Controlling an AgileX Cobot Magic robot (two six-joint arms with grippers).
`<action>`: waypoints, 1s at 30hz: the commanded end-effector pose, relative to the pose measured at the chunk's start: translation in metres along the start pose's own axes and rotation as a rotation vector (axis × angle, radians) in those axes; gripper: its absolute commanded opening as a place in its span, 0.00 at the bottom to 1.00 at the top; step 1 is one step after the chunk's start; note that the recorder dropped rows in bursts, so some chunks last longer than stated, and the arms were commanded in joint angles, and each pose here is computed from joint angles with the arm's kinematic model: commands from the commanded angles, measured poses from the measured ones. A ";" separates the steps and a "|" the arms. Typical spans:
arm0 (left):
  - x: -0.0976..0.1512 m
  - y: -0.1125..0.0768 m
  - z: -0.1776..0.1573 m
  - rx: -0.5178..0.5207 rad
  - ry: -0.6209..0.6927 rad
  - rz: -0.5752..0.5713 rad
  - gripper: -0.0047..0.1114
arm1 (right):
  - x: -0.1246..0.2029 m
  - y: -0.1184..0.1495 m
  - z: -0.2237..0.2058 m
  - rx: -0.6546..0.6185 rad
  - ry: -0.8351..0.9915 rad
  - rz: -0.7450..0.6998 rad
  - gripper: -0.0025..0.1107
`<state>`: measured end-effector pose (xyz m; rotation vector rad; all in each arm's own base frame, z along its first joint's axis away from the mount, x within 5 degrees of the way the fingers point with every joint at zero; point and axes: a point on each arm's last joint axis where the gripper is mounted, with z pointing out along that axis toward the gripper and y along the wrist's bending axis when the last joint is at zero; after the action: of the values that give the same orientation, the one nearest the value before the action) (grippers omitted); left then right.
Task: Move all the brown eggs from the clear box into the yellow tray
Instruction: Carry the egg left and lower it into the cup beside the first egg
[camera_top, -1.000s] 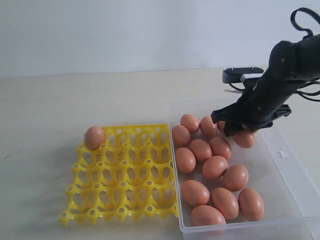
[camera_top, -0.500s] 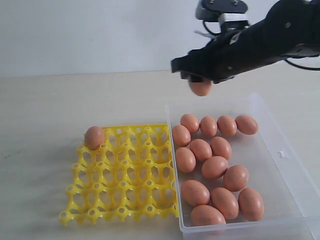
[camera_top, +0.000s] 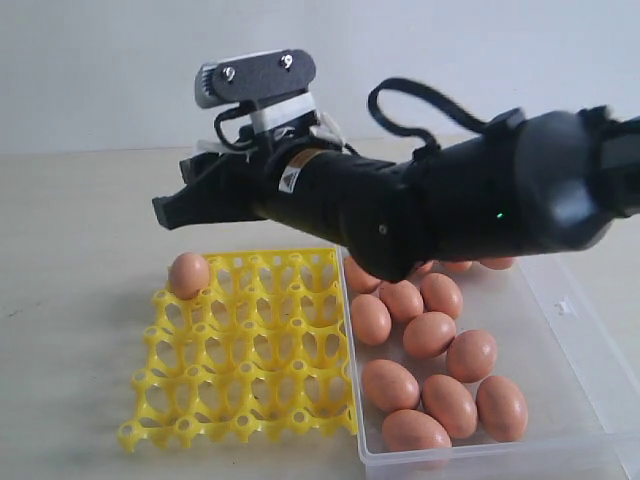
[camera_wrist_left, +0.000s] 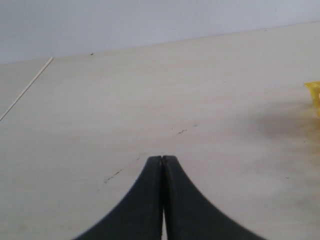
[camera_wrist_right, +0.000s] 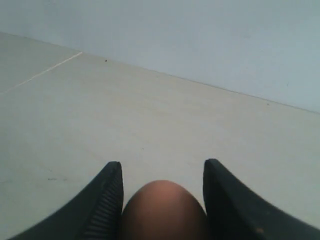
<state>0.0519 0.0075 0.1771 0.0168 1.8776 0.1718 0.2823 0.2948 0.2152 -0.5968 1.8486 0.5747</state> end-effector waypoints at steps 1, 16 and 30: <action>-0.002 0.000 0.000 0.004 -0.013 -0.001 0.04 | 0.026 -0.001 0.020 -0.015 -0.032 -0.082 0.02; -0.002 0.000 0.000 0.004 -0.013 -0.001 0.04 | 0.062 -0.002 0.061 -0.011 0.059 0.007 0.02; -0.002 0.000 0.000 0.004 -0.013 -0.003 0.04 | 0.066 -0.003 0.063 0.001 0.105 0.026 0.02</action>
<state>0.0519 0.0075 0.1771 0.0168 1.8776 0.1718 0.3062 0.3233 0.1329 -0.6312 1.9497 0.5655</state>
